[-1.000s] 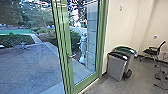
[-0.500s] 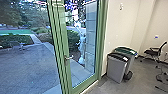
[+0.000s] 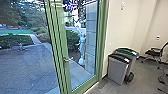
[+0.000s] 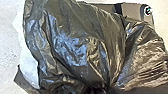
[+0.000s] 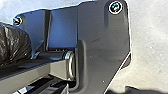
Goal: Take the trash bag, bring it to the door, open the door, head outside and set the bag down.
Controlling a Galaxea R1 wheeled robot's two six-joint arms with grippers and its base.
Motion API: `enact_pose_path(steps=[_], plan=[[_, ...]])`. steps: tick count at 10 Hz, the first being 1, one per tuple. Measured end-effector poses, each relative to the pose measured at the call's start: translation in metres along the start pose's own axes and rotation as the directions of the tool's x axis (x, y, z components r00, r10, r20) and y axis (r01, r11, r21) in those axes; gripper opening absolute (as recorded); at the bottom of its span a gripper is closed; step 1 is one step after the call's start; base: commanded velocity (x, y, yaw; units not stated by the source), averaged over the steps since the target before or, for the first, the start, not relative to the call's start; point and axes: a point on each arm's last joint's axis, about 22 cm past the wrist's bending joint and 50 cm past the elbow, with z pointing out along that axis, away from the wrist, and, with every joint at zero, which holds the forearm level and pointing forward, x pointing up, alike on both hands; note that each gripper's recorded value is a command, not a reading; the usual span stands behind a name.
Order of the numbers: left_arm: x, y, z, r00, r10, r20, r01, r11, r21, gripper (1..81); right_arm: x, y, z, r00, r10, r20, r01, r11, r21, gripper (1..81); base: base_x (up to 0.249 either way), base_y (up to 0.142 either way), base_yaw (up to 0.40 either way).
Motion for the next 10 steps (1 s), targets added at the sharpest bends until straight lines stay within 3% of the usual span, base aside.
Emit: enact_pose_path(steps=[10], plan=[[0.0, 0.002, 0.001, 1.0, 0.0, -0.006, 0.0, 1.0, 0.0, 1.0, -0.018, 0.0, 0.001, 0.9998, -0.002, 0.019, 0.002, 1.0, 0.0, 81.1, 0.142, 0.0, 0.0]])
